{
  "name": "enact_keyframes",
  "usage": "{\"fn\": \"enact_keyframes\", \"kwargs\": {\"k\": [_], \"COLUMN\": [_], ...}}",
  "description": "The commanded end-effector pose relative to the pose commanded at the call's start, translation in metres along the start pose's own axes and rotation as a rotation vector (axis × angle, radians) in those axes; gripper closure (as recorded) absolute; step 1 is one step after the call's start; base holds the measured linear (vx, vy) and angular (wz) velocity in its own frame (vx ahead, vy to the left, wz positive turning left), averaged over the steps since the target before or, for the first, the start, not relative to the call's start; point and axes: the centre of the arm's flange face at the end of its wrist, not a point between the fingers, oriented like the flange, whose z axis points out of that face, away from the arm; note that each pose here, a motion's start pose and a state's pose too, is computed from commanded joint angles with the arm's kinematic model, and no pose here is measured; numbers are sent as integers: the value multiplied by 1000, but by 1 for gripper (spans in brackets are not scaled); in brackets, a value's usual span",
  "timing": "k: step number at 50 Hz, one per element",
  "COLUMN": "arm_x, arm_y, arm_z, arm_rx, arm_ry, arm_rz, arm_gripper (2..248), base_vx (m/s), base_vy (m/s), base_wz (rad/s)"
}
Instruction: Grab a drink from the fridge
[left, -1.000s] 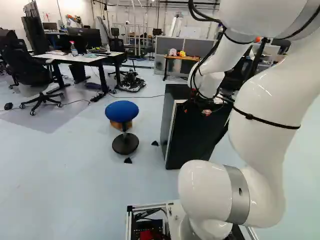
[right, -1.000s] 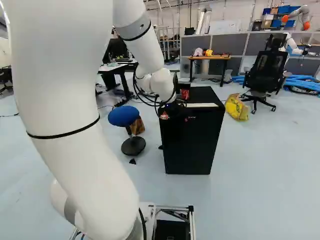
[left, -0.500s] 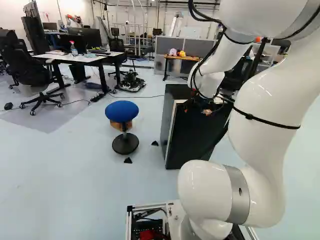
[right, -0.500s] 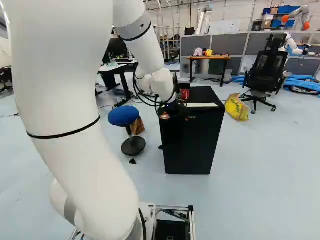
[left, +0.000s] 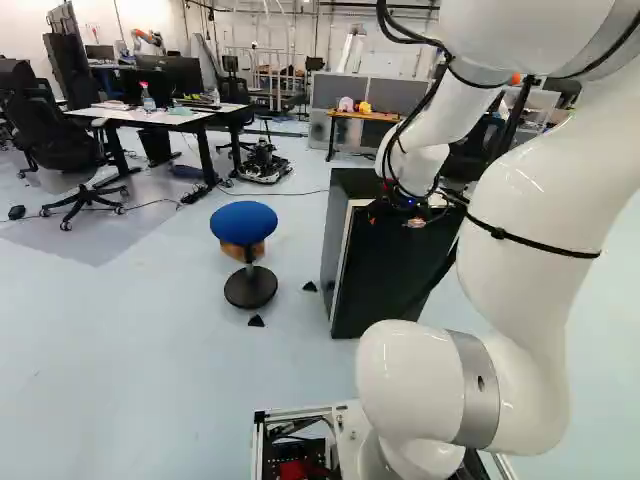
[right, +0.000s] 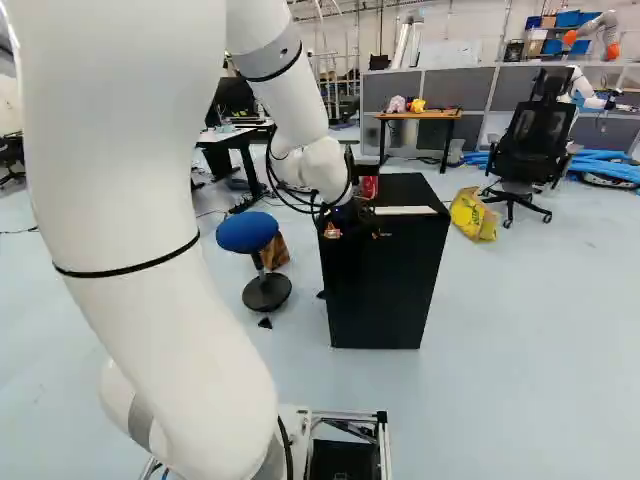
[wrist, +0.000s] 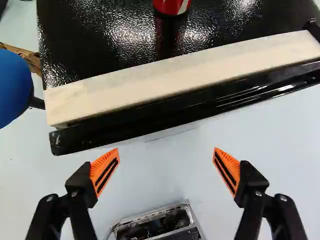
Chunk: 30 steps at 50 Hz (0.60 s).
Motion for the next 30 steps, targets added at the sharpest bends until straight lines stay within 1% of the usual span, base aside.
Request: {"fn": "enact_keyframes", "kwargs": {"k": [13, 23, 30], "arm_x": [1, 2, 1], "arm_y": [1, 1, 1], "arm_z": [0, 0, 1], "arm_rx": [-6, -12, -12], "arm_ry": [16, 17, 15], "arm_rz": [-61, -114, -119], "arm_gripper": [3, 3, 3], "base_vx": [0, 0, 0], "base_vy": [0, 0, 0], "base_wz": [0, 0, 0]}}
